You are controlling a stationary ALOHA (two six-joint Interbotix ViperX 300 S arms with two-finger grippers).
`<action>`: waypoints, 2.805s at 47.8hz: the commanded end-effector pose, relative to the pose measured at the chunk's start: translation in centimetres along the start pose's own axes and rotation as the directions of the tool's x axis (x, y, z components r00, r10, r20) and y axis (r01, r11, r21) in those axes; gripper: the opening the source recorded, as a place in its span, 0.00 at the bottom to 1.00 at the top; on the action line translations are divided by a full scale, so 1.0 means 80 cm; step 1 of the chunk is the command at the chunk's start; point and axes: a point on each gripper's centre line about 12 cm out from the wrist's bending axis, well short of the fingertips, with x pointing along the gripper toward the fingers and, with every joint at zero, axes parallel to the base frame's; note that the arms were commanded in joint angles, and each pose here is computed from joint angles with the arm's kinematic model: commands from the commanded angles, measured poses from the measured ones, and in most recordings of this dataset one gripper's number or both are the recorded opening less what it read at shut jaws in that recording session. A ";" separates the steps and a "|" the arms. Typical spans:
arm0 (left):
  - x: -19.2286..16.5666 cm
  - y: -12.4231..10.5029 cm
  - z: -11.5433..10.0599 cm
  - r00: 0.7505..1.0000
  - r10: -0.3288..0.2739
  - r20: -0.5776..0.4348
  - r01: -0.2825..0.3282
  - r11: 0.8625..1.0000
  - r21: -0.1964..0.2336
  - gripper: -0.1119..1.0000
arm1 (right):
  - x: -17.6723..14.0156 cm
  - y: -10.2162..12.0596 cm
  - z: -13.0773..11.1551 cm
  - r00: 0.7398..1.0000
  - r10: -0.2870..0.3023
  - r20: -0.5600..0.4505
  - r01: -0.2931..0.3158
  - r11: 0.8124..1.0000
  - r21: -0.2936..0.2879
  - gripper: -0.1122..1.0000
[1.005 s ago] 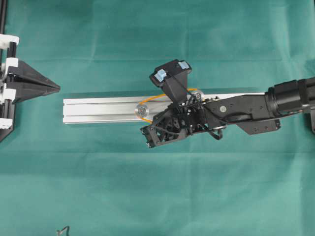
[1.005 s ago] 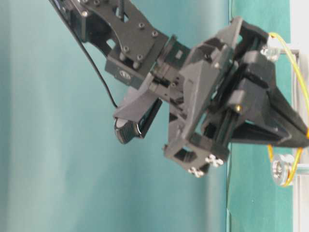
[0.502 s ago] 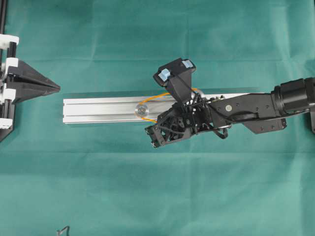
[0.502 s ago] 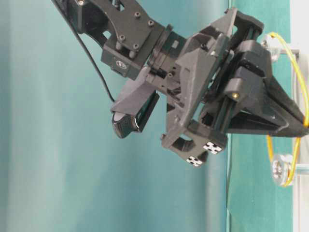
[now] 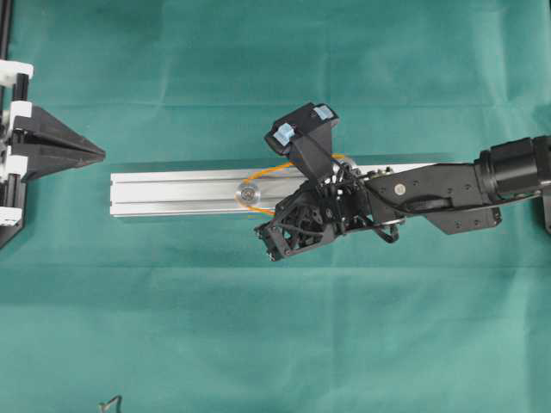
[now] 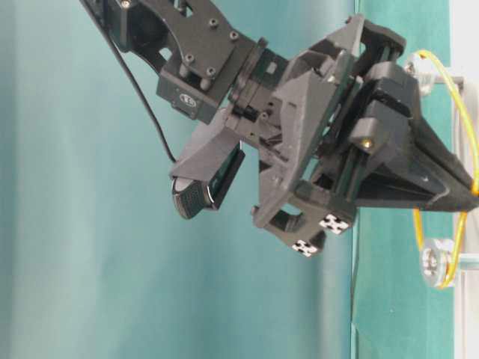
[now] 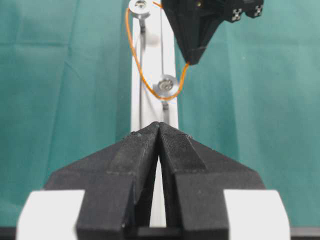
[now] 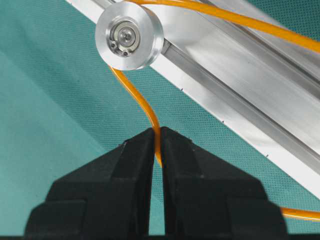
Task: Hook the rubber onto the shaft.
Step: 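Lower the band over the left knob and open the right gripper, then lift the open right gripper up and away from the rail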
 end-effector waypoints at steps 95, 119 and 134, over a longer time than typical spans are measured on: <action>-0.004 0.001 0.019 0.999 0.003 0.040 -0.003 1.000 0.002 0.10 | -0.168 0.045 0.063 0.977 0.133 0.166 -0.125 0.990 -0.058 0.87; -0.004 0.001 0.019 0.999 0.003 0.040 -0.003 1.000 0.002 0.10 | -0.168 0.044 0.062 0.978 0.131 0.164 -0.106 0.982 -0.154 0.87; -0.004 0.001 0.019 0.999 0.003 0.041 -0.003 1.000 0.002 0.10 | -0.167 0.034 0.065 0.984 0.068 0.163 0.011 0.898 -0.440 0.87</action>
